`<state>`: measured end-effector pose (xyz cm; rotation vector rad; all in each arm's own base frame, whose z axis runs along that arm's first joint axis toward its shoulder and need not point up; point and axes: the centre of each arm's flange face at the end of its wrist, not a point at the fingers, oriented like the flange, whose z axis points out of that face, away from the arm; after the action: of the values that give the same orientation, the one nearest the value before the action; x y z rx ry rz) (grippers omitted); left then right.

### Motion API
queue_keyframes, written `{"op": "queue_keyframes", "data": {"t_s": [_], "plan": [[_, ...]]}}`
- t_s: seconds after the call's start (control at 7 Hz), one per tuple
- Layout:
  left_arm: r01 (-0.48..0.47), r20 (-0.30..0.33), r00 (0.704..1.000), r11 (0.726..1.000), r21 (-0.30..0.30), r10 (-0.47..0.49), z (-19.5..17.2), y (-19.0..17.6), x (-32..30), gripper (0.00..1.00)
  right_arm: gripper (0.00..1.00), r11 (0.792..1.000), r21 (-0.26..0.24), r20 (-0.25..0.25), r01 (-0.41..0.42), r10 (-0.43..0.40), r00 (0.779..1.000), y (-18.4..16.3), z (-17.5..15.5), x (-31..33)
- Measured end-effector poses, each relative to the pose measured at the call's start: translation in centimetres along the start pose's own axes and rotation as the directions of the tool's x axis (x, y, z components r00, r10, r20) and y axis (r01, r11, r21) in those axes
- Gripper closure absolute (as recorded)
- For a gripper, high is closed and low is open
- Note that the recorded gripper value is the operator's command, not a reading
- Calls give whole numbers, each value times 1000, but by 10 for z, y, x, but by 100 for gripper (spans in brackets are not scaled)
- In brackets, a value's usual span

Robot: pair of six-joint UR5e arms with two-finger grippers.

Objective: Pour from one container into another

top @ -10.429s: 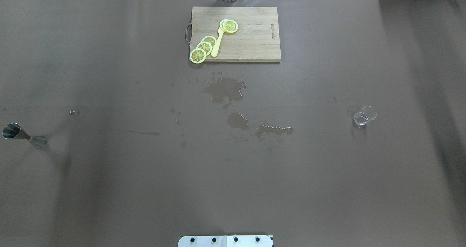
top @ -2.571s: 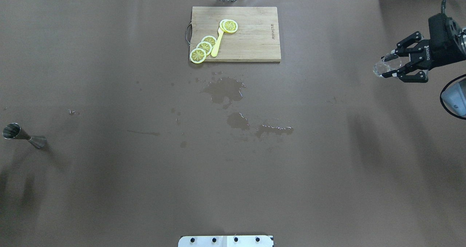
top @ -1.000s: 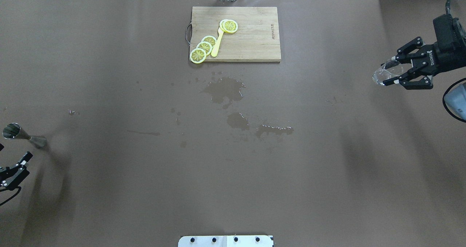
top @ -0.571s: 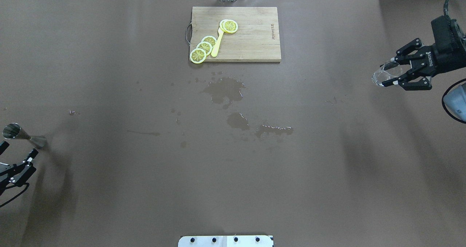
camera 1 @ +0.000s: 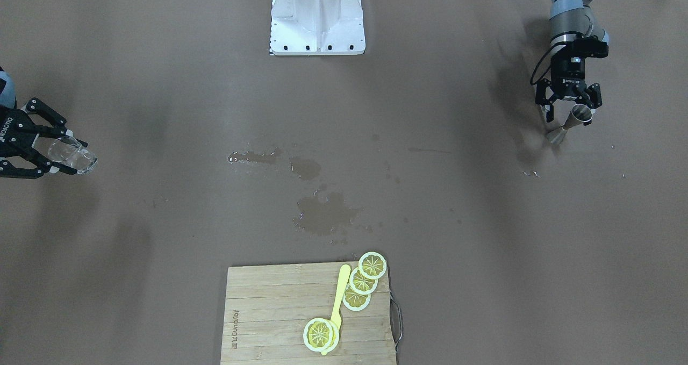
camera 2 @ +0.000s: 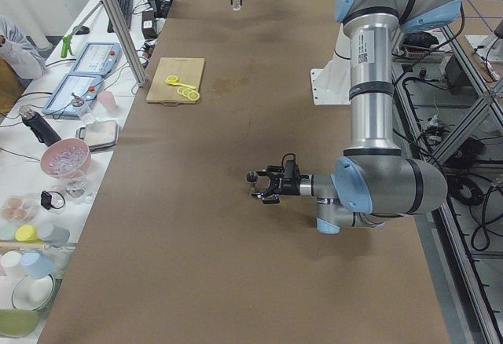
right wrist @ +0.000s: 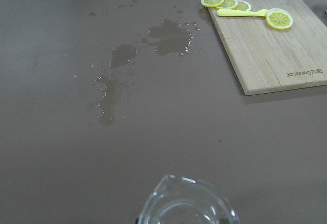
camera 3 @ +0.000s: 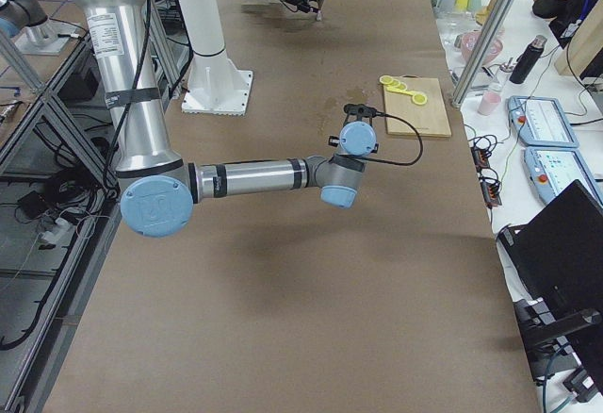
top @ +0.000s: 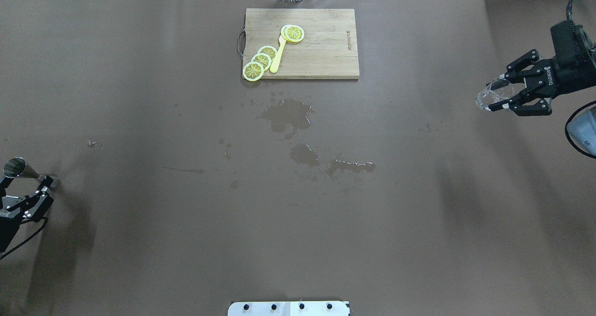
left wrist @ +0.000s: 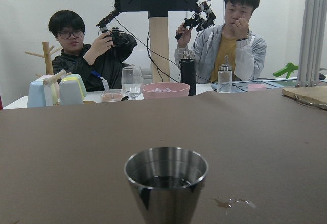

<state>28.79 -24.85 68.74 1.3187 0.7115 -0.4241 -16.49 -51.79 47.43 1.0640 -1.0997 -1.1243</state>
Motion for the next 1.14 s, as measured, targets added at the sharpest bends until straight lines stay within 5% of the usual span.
{"op": "queue_keyframes", "data": {"t_s": [0.29, 0.43, 0.57, 1.14], "plan": [[-1, 30, 1000, 1000, 8, 1, 9, 1, 2, 47, 100, 1000, -3, 3, -4, 4, 1000, 3, 2, -1], [-8, 36, 999, 1000, 9, 7, 12, 3, 5, 81, 100, 1000, -4, 4, -5, 5, 1000, 4, 2, -2], [-9, 37, 999, 1000, 4, 9, 14, 5, 8, 100, 100, 1000, -5, 5, -7, 7, 1000, 5, 3, -2], [-10, 18, 1000, 1000, 0, 10, 15, -6, 29, 100, 100, 1000, -8, 15, -9, 9, 1000, 6, 9, -3]]}}
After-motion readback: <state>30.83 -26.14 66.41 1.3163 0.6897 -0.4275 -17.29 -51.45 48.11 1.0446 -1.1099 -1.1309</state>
